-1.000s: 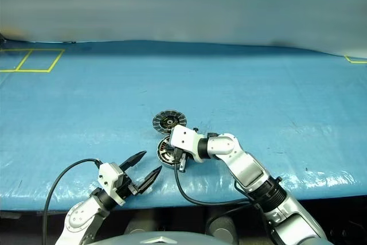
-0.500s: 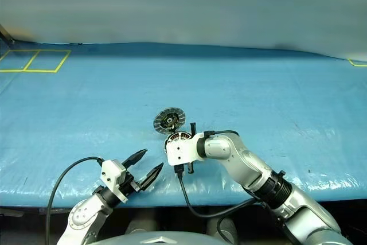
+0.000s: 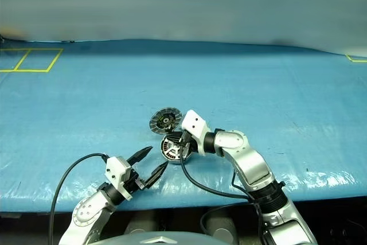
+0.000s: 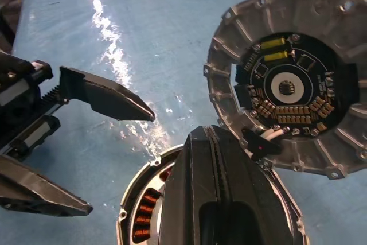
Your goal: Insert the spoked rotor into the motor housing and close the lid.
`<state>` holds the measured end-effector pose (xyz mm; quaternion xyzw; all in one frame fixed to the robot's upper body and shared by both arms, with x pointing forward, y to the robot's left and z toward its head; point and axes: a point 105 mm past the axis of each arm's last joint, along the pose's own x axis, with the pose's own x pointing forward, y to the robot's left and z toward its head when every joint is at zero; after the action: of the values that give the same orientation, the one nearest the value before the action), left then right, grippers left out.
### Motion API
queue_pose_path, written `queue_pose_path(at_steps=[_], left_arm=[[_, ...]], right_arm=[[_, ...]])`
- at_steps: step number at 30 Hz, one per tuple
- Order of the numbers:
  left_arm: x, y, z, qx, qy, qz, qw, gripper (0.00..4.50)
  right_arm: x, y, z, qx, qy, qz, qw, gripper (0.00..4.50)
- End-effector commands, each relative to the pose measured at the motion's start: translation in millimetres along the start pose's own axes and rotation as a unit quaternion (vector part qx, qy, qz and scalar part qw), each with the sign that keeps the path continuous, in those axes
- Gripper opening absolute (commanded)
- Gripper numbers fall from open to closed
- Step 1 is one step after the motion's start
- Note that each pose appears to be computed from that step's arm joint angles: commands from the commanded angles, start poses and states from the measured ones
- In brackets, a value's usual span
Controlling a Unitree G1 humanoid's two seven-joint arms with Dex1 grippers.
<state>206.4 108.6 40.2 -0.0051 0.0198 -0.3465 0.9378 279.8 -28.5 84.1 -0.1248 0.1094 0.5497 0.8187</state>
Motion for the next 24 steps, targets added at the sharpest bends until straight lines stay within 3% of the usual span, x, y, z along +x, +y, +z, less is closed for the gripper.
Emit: queue_pose_path(at_steps=[1, 7, 13, 17, 21, 24], left_arm=[[3.1, -2.2, 11.3, 0.011, -0.014, -0.006, 1.000, 3.83], [4.8, -1.3, 9.9, 0.011, -0.010, -0.004, 1.000, 3.83], [1.9, 1.6, 12.1, 0.016, -0.008, 0.003, 1.000, 3.83], [2.2, -1.4, 15.9, 0.013, -0.008, -0.002, 1.000, 3.83], [4.3, -4.7, 22.2, 0.012, -0.010, -0.005, 1.000, 3.83], [5.5, -5.6, 25.4, 0.012, -0.011, -0.006, 1.000, 3.83]], right_arm=[[0.4, -14.5, -18.9, -0.091, 0.070, -0.044, 0.992, 0.02], [1.5, -16.2, -43.0, -0.104, 0.107, -0.051, 0.988, 0.02], [-0.6, -11.0, -53.4, -0.217, 0.148, -0.035, 0.964, 0.02], [6.7, -3.5, -18.6, -0.109, 0.035, -0.040, 0.993, 0.02], [2.9, 8.8, 32.0, -0.025, -0.107, 0.000, 0.994, 0.02], [1.9, 15.5, 37.3, -0.038, -0.108, 0.022, 0.993, 0.02]])
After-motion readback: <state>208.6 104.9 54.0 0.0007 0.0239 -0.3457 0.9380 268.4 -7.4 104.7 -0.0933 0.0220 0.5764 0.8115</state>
